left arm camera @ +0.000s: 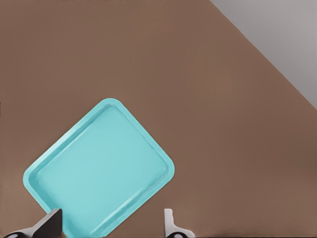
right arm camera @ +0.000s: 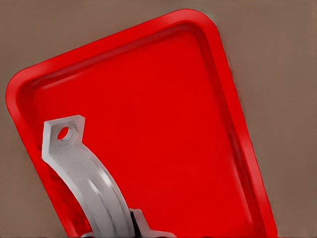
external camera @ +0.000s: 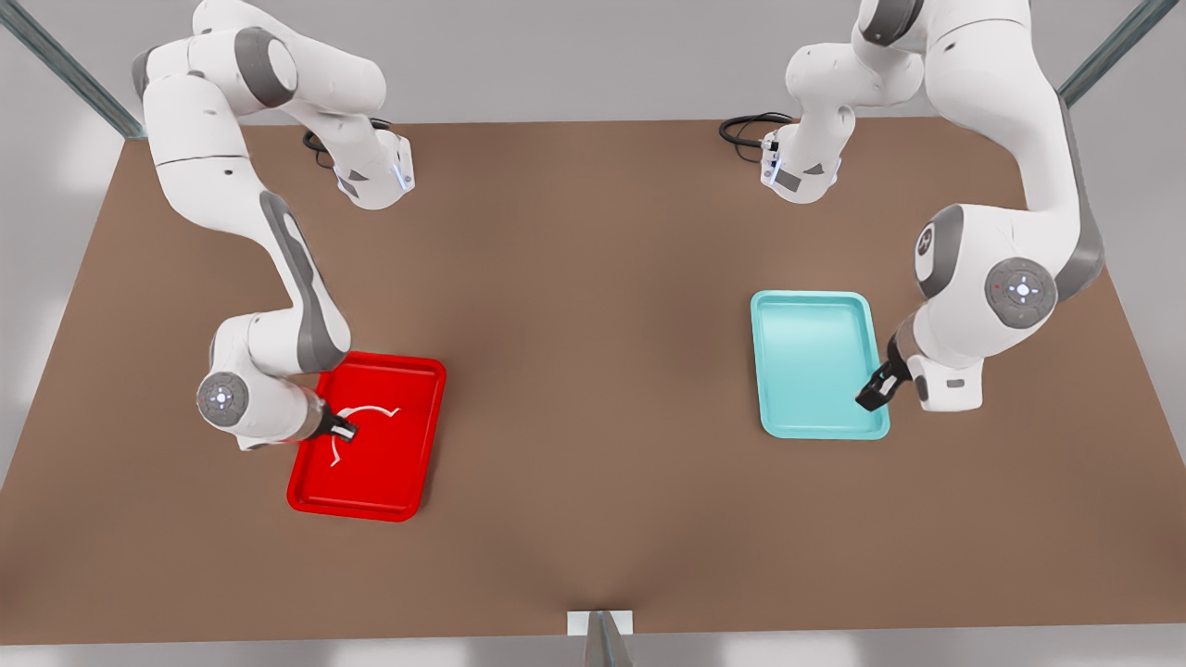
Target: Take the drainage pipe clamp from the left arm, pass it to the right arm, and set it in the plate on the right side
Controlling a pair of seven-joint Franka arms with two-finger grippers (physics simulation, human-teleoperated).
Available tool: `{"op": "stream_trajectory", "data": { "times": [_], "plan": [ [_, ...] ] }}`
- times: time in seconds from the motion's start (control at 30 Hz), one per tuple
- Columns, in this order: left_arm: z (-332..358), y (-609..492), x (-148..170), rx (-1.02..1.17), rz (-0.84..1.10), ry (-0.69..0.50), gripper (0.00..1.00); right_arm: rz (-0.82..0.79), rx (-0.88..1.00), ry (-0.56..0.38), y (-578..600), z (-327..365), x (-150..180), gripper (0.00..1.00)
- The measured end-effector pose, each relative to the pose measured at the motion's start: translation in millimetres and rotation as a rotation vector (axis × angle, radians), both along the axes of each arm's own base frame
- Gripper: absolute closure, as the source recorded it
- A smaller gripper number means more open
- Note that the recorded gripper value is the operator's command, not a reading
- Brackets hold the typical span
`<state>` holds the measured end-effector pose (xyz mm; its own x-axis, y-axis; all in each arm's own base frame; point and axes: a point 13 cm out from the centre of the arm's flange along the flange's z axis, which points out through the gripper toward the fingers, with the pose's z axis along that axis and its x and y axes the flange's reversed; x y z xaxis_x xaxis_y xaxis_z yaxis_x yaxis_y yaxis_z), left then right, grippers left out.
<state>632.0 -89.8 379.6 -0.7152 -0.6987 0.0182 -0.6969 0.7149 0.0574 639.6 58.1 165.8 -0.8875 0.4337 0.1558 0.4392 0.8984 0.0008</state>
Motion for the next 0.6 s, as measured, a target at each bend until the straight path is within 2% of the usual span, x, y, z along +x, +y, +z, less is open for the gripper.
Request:
{"op": "stream_trajectory", "data": {
  "times": [0.13,0.2,0.33,0.4,0.47,0.5,0.57,0.6],
  "plan": [
    [-3.7,1.3,-11.1,0.006,-0.18,0.058,0.0,0.105,0.031,0.047,-9.1,-36.2,-12.3,0.79],
    [-5.1,2.2,-15.3,0.004,-0.256,0.081,0.0,0.151,0.049,0.066,-10.0,-58.6,-15.7,0.0],
    [-5.5,2.1,-21.1,-0.016,-0.379,0.108,0.0,0.25,0.027,0.056,-11.6,-68.2,-11.9,0.0],
    [-5.6,1.0,-21.3,-0.023,-0.436,0.114,0.0,0.294,0.012,0.002,-5.3,-39.5,11.3,0.0],
    [-11.2,0.1,-19.9,-0.031,-0.487,0.127,0.0,0.38,-0.016,-0.106,38.2,45.2,54.1,0.0],
    [-12.7,0.5,-19.9,-0.035,-0.509,0.131,0.0,0.404,-0.033,-0.157,48.1,97.8,62.3,0.0],
    [-14.9,0.9,-20.1,-0.041,-0.551,0.139,0.0,0.401,-0.067,-0.246,33.4,210.0,53.3,0.0],
    [-15.7,0.8,-20.3,-0.044,-0.571,0.142,0.0,0.389,-0.077,-0.265,20.3,251.9,35.2,0.0]
  ]
}}
